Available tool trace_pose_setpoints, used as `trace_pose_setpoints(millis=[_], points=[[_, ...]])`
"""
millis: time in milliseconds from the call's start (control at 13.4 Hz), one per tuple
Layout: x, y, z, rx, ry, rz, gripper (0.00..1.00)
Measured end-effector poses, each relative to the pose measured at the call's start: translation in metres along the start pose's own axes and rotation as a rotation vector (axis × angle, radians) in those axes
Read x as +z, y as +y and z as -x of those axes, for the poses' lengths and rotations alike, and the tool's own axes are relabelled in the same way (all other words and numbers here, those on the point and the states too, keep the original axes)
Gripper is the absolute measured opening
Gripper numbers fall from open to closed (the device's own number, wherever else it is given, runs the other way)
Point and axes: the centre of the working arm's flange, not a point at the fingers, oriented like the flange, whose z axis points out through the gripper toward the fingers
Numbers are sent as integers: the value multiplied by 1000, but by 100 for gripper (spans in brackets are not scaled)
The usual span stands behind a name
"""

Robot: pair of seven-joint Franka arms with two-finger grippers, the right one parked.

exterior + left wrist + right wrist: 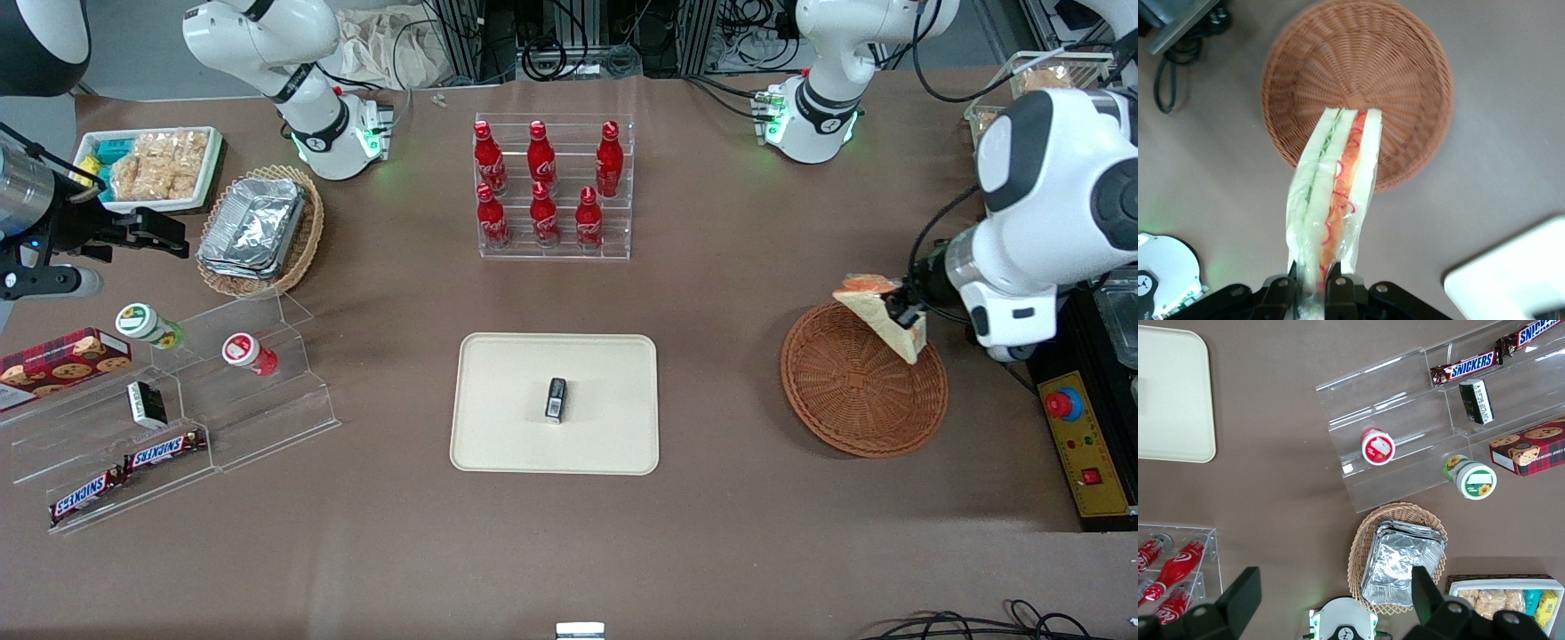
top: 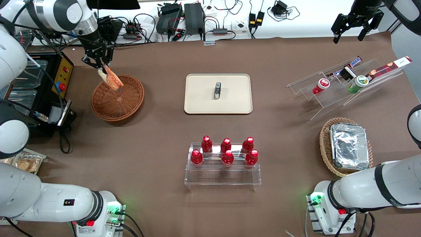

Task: Place sandwich from basket to tray
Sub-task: 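Lift the sandwich up out of the basket with the left gripper, then carry the sandwich over the cream tray beside the black box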

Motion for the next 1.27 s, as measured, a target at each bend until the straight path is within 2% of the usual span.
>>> trace_pose_setpoints(millis=[224, 448, 597, 821, 970, 1119, 1269], points=[[11, 28, 37, 177, -10, -18, 15], [24, 57, 79, 293, -18, -29, 15], [27, 77, 115, 386, -2, -6, 15], [38, 110, 155, 488, 22, 59, 15], [52, 133, 173, 538, 69, 105, 15], [81, 157, 188, 575, 132, 109, 15], [118, 179, 199, 626, 157, 111, 15]])
